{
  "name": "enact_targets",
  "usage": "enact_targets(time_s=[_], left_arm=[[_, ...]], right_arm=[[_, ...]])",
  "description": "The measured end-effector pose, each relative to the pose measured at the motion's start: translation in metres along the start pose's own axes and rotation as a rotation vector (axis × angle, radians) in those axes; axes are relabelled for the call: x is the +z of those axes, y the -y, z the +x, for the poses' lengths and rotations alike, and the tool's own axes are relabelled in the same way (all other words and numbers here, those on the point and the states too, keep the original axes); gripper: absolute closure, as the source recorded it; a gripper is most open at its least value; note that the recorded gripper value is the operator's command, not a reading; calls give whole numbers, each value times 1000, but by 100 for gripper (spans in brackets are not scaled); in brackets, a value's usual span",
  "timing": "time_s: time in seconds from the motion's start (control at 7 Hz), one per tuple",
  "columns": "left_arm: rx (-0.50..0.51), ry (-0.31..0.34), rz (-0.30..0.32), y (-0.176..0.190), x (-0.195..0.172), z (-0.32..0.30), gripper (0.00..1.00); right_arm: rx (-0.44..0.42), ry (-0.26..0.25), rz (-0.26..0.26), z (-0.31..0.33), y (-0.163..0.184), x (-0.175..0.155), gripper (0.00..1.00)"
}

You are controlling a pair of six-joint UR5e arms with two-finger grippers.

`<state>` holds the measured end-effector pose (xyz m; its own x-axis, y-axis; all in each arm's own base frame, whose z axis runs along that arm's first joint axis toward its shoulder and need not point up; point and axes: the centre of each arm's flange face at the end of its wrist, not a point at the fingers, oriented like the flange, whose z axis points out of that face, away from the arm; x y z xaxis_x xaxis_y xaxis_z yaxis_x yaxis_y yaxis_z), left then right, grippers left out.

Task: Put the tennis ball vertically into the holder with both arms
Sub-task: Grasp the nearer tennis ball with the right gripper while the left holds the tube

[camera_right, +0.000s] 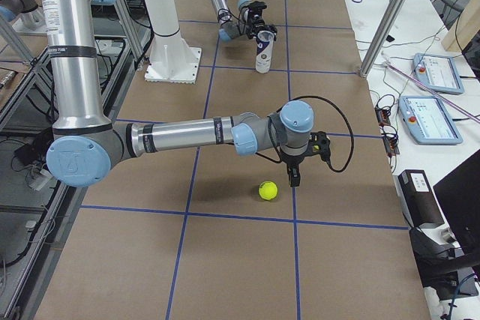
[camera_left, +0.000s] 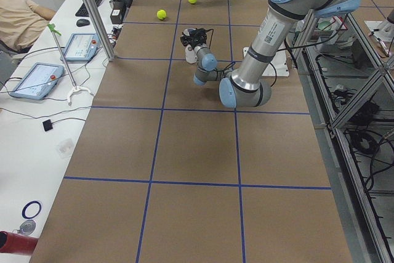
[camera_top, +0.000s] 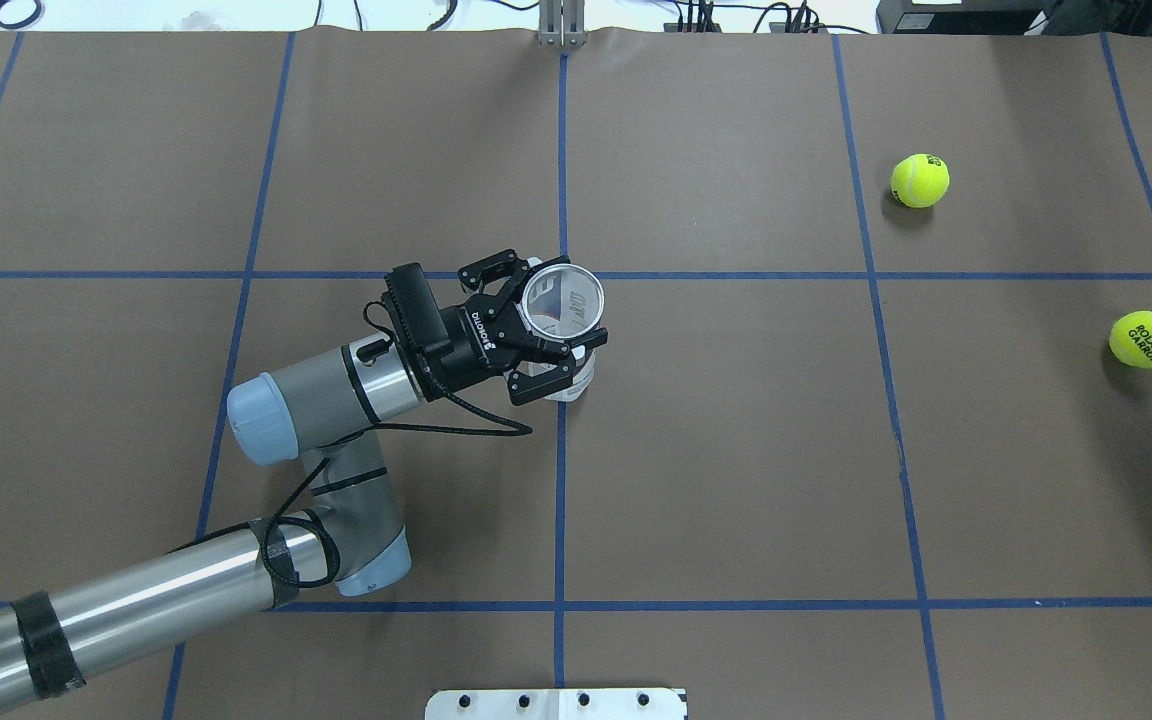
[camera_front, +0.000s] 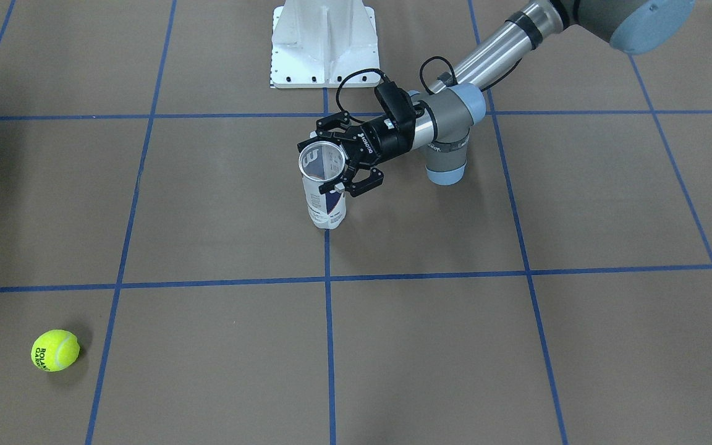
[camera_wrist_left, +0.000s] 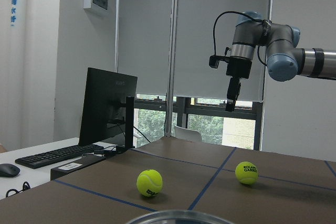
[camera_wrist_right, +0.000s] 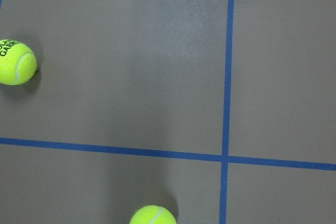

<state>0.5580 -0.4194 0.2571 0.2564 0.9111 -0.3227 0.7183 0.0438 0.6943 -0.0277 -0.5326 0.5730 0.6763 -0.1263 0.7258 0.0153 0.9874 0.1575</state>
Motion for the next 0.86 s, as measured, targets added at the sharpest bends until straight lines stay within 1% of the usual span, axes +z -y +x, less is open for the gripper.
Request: enact_targets(time_s=[0.14,0.29,0.57,0.86], left_arm=[[0,0,1,0,0,0,9],[-1,-1,2,1,0,0,9],[-1,-1,2,1,1,0,9],[0,-1,2,1,0,0,9]], right_arm=[[-19,3,-15,-7,-9,18,0],[-35,-5,-27,-11,-20,35,0],[-63,-46,-57,-14,-34,67,0],[-88,-55,-57,0,-41,95,0]])
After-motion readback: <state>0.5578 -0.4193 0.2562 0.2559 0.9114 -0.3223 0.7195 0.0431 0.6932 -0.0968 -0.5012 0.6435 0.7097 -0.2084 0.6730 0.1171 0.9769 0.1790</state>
